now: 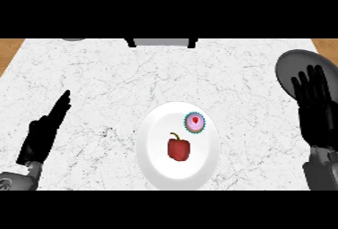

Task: Pick the bell pepper from the plate and place it in the pan

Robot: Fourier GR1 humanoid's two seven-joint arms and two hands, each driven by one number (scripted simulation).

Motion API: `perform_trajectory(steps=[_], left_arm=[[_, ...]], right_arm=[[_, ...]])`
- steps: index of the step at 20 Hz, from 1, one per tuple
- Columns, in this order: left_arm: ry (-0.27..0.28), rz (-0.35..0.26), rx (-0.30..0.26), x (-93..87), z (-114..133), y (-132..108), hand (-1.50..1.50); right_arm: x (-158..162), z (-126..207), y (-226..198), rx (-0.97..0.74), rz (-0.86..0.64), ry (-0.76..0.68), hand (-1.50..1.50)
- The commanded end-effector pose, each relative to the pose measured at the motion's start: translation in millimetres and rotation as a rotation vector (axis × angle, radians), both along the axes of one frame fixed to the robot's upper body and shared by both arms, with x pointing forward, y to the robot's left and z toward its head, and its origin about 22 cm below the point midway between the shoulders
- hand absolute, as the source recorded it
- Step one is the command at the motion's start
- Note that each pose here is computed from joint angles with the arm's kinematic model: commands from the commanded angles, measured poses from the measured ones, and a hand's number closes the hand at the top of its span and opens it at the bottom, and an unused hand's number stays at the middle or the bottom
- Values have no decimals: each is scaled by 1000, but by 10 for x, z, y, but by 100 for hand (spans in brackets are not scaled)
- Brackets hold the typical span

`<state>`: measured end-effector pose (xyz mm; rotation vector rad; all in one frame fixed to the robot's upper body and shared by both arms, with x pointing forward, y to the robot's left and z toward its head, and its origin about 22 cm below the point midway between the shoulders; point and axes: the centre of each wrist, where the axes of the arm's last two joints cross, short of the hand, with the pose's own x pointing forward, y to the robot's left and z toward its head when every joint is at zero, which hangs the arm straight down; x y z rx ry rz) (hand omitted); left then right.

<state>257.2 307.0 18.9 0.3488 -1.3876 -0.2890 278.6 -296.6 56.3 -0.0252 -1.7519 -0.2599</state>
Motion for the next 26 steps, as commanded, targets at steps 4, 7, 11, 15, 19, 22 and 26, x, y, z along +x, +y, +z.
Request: perform_trajectory(steps=[4, 7, 11, 15, 19, 22, 26], left_arm=[[-108, 10, -196, 200, 258, -269, 0], [-116, 40, -335, 243, 272, -382, 0], [-113, 79, -387, 191, 310, -358, 0], [-139, 94, -366, 204, 361, -341, 0], [-111, 55, -385, 126, 387, -288, 0], [-120, 58, -377, 189, 419, -509, 0], [-134, 57, -365, 253, 361, -190, 0]], right_arm=[[225, 446, 695, -52, 382, -298, 150], [123, 390, 648, -449, 397, -247, 150], [-402, -34, 659, -538, 324, -397, 150], [-711, -182, 338, -691, 254, -311, -150], [-654, -147, 190, -889, 305, -354, -150], [-750, 319, 440, -904, 324, -373, -150], [-575, 495, 615, -1077, 386, -299, -150]])
